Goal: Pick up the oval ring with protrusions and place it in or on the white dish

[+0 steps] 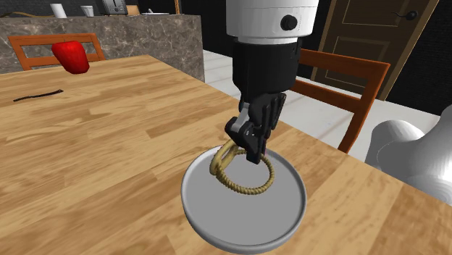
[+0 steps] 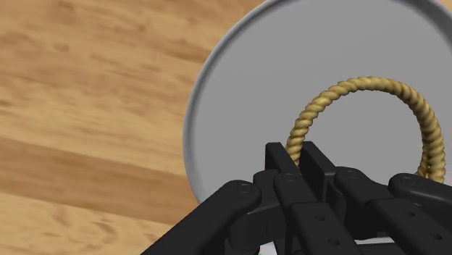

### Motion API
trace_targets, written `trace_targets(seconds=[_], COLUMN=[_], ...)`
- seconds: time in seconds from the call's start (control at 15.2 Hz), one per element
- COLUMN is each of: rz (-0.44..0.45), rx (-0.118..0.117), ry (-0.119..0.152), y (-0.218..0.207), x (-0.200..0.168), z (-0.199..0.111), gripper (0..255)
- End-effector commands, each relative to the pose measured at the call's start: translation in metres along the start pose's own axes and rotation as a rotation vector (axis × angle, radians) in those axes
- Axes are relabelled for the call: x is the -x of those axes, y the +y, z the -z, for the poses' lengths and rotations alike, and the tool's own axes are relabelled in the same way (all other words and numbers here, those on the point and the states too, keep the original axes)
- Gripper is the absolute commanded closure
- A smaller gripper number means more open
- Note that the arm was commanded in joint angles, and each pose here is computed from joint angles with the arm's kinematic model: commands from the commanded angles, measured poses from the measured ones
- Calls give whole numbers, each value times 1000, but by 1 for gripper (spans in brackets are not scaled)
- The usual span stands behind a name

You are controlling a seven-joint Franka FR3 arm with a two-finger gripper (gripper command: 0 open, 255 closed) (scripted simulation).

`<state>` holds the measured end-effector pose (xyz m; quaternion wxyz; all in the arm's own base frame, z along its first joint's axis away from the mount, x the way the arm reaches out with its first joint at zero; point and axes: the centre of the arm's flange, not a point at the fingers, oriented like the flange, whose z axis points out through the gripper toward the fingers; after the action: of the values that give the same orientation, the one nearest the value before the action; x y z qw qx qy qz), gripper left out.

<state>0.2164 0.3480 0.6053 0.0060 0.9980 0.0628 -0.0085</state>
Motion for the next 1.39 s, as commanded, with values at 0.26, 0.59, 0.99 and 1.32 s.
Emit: trace_targets(seconds=[0.26, 0.59, 0.99, 1.32], rz=[0, 0, 0, 0], rx=[0, 0, 0, 0], ry=[0, 0, 0, 0], y=[0, 0, 0, 0], x=[0, 0, 0, 0], z=[0, 13, 50, 50], gripper=[0, 0, 0, 0])
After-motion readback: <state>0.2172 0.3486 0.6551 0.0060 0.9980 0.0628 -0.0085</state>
